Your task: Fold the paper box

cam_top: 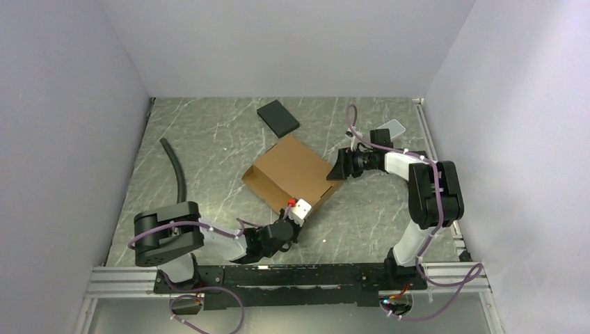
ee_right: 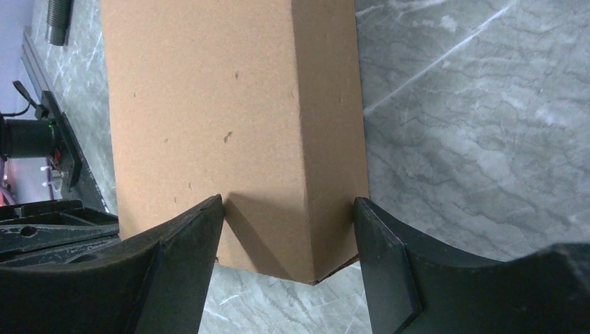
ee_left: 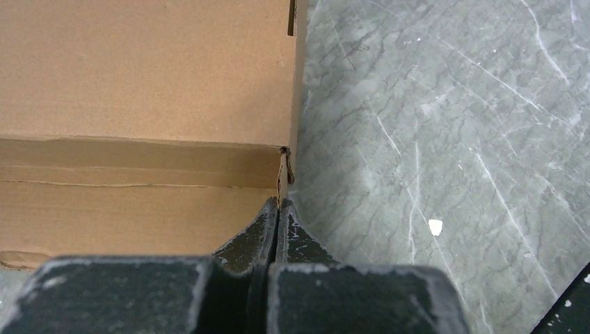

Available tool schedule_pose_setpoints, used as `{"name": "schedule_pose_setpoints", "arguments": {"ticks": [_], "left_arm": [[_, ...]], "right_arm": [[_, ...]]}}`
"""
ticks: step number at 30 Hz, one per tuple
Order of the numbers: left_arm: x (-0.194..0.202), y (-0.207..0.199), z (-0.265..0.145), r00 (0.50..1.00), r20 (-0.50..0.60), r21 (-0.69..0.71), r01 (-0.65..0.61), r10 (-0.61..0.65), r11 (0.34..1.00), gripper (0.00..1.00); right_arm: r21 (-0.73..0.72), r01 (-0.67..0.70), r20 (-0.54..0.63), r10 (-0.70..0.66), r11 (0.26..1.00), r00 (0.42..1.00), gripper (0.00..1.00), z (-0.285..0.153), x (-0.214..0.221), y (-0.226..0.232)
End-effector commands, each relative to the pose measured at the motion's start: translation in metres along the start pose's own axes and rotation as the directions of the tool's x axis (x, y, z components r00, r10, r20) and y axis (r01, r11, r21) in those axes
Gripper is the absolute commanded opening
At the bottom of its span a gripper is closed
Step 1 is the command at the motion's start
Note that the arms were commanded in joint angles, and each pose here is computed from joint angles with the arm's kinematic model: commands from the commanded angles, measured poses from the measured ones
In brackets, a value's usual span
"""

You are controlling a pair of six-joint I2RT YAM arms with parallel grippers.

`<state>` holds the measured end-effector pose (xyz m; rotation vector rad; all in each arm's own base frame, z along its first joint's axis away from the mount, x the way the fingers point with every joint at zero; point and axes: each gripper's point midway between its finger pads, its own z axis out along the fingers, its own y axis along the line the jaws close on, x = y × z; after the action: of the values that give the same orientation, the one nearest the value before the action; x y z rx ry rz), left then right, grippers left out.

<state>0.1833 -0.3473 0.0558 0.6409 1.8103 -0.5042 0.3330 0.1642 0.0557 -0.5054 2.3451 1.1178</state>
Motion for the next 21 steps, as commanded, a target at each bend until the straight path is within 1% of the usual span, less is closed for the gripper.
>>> {"name": "schedule_pose_setpoints", "arguments": {"ticks": [1, 8, 11, 15, 17, 19, 21], "left_arm": [[-0.032, -0.004, 0.006, 0.997, 0.015, 0.022, 0.077, -0.077, 0.997, 0.00], [-0.041, -0.004, 0.018, 0.988, -0.090, 0.060, 0.130, -0.124, 0.990, 0.00], [-0.052, -0.007, 0.023, 0.984, -0.108, 0.079, 0.150, -0.141, 0.985, 0.00], [-0.068, -0.003, 0.015, 0.977, -0.115, 0.067, 0.189, -0.181, 0.980, 0.25], [-0.076, 0.003, 0.004, 0.967, -0.122, 0.057, 0.230, -0.222, 0.971, 0.40], [-0.079, 0.013, -0.010, 0.949, -0.143, 0.035, 0.287, -0.280, 0.957, 0.54], [-0.081, 0.026, -0.025, 0.917, -0.154, -0.005, 0.370, -0.367, 0.929, 0.66]], "right_arm": [[-0.027, 0.052, -0.014, -0.052, 0.998, 0.999, 0.70, 0.004, -0.004, 0.010], [-0.027, 0.061, -0.030, -0.062, 0.998, 0.998, 0.68, 0.009, -0.002, 0.014], [-0.005, 0.057, -0.035, -0.057, 0.998, 0.998, 0.68, 0.010, -0.001, 0.010], [0.036, 0.055, -0.036, -0.053, 0.998, 0.998, 0.68, 0.008, -0.001, 0.001], [0.042, 0.054, -0.032, -0.052, 0.998, 0.998, 0.68, 0.007, -0.002, -0.001], [0.043, 0.048, -0.035, -0.046, 0.998, 0.998, 0.68, 0.007, -0.001, -0.001], [0.043, 0.048, -0.035, -0.047, 0.998, 0.998, 0.68, 0.007, -0.002, -0.002]]}}
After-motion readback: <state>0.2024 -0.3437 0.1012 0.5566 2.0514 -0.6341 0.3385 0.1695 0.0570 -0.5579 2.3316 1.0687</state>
